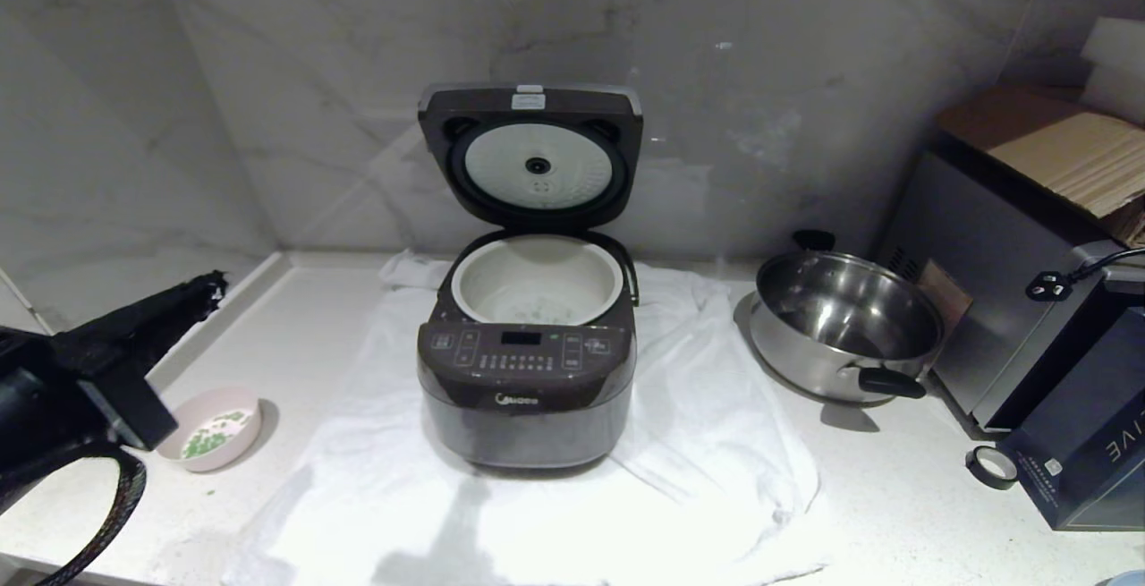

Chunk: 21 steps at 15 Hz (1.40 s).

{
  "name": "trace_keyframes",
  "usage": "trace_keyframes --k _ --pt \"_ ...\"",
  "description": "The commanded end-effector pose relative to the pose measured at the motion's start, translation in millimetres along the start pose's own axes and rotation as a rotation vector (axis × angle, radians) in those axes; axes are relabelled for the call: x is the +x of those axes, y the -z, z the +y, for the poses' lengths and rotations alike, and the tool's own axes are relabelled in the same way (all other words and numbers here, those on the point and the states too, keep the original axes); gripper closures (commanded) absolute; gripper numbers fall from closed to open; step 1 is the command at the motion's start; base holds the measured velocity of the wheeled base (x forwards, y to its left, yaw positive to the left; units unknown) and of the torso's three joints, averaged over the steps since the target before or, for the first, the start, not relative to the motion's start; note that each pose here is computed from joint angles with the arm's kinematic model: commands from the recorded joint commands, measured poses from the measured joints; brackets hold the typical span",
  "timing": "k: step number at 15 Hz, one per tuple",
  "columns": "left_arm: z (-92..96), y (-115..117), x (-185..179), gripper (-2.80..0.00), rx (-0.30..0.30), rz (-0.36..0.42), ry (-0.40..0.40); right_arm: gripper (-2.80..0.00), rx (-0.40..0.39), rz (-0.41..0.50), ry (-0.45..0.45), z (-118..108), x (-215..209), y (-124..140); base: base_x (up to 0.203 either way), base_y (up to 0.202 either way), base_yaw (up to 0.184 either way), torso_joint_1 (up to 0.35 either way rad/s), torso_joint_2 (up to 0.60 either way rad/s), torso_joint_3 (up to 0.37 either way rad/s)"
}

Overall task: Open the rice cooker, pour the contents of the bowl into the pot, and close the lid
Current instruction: Turn on the tap

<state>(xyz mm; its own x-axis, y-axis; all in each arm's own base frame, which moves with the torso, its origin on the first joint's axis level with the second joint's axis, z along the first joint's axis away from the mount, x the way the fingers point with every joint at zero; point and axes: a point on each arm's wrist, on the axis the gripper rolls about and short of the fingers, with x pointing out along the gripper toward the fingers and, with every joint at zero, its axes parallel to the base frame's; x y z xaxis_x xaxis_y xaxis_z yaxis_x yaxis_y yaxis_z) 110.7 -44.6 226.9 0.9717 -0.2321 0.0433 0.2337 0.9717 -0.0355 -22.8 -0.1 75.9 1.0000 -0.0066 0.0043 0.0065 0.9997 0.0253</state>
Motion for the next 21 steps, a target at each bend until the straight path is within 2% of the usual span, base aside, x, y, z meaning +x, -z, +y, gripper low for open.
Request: trace_keyframes --k 1,5,10,12,14,16,18,21 --pt "9.1 0.6 -38.6 0.0 0.016 -0.106 -0.027 0.0 0.0 0.001 0.0 0.0 0.1 0.4 0.0 0.0 0.0 0.0 0.0 0.0" --pt "21.9 10.1 -80.5 0.0 0.093 -0.131 -0.181 0.0 0.001 0.002 0.0 0.0 0.2 0.7 0.0 0.0 0.0 0.0 0.0 0.0" --pt "22.1 33.2 -129.3 0.0 0.121 -0.113 -0.254 0.0 0.001 0.002 0.0 0.0 0.2 0.7 0.0 0.0 0.0 0.0 0.0 0.0" --pt "22.0 46.8 -133.9 0.0 0.127 -0.071 -0.302 0.0 0.0 0.001 -0.001 0.0 0.1 0.4 0.0 0.0 0.0 0.0 0.0 0.0" --pt "22.1 49.7 -132.3 0.0 0.13 -0.091 -0.331 0.0 0.0 0.002 0.0 0.0 0.2 0.6 0.0 0.0 0.0 0.0 0.0 0.0" --pt "20.6 38.0 -135.2 0.0 0.159 -0.117 -0.361 0.0 -0.001 0.003 0.0 0.0 0.2 0.8 0.0 0.0 0.0 0.0 0.0 0.0" --pt "18.5 36.8 -137.8 0.0 0.188 -0.108 -0.434 0.0 0.0 0.001 0.0 0.0 0.1 0.4 0.0 0.0 0.0 0.0 0.0 0.0" --pt "17.2 68.8 -149.0 0.0 0.191 -0.104 -0.426 0.0 0.001 0.001 0.0 0.0 0.1 0.4 0.0 0.0 0.0 0.0 0.0 0.0"
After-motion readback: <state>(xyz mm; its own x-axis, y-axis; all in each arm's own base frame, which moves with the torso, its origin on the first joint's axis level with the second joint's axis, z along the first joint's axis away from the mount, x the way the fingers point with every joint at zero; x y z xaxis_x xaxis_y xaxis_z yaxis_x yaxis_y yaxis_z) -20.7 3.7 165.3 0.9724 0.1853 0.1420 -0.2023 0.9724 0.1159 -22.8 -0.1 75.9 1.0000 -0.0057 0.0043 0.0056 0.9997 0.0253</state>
